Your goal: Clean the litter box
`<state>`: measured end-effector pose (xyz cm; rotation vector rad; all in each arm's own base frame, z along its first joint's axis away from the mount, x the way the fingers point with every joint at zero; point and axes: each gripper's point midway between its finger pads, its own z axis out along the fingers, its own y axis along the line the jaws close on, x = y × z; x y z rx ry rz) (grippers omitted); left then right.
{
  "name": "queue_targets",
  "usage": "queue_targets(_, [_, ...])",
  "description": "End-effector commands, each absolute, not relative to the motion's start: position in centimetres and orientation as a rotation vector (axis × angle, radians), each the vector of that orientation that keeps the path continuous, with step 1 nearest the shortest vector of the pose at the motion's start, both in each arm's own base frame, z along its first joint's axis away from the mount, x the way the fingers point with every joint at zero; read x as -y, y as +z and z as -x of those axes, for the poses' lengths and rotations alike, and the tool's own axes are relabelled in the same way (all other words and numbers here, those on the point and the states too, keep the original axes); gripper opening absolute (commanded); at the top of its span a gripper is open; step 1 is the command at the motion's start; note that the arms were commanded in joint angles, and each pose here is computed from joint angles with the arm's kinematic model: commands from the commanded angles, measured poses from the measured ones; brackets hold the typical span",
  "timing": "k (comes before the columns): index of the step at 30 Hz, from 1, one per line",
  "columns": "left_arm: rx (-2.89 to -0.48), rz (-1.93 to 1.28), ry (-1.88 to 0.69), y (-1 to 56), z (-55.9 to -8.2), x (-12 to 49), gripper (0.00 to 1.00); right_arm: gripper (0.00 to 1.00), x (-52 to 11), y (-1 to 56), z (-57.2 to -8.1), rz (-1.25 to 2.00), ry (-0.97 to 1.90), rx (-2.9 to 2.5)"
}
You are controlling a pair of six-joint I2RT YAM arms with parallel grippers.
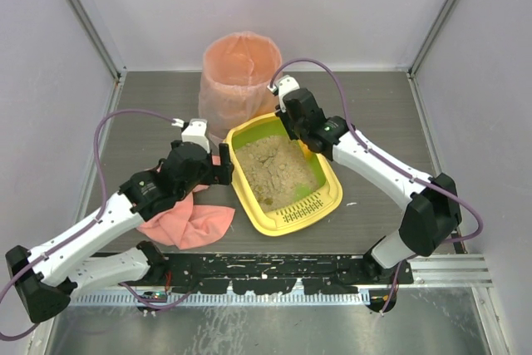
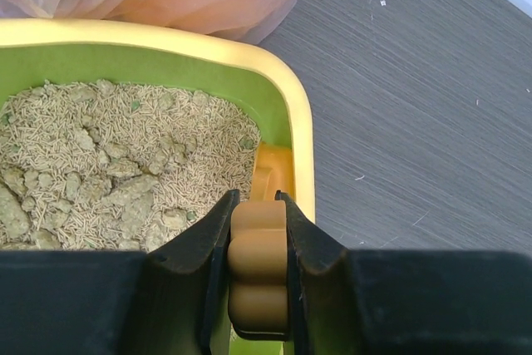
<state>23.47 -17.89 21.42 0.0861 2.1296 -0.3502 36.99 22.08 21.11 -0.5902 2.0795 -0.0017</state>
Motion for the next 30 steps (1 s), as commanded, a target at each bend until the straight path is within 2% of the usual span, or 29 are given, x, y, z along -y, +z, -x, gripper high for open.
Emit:
queue_targets(1, [-2.016, -0.06, -0.452, 24.5, -25.1, 19.9, 0.98, 0.01, -23.4, 22.2, -37.4, 0.557, 0.077, -2.025])
queue_targets(10, [-2.039, -0.08, -0.46, 23.4, -26.1, 21.5, 0.99, 0.01, -24.5, 20.4, -37.2, 0.554, 0.143, -2.082])
queue_targets(17, [-2.055, -0.144, -0.469, 22.4, -26.7, 23.0, 0.9, 0.01, -27.0, 20.9, -35.3, 0.513, 0.411, -2.125])
queue_targets(30, [-2.102, -0.225, -0.47, 20.3, -27.2, 24.7, 0.75, 0.01, -26.4, 20.9, -34.7, 0.339, 0.566, -2.146])
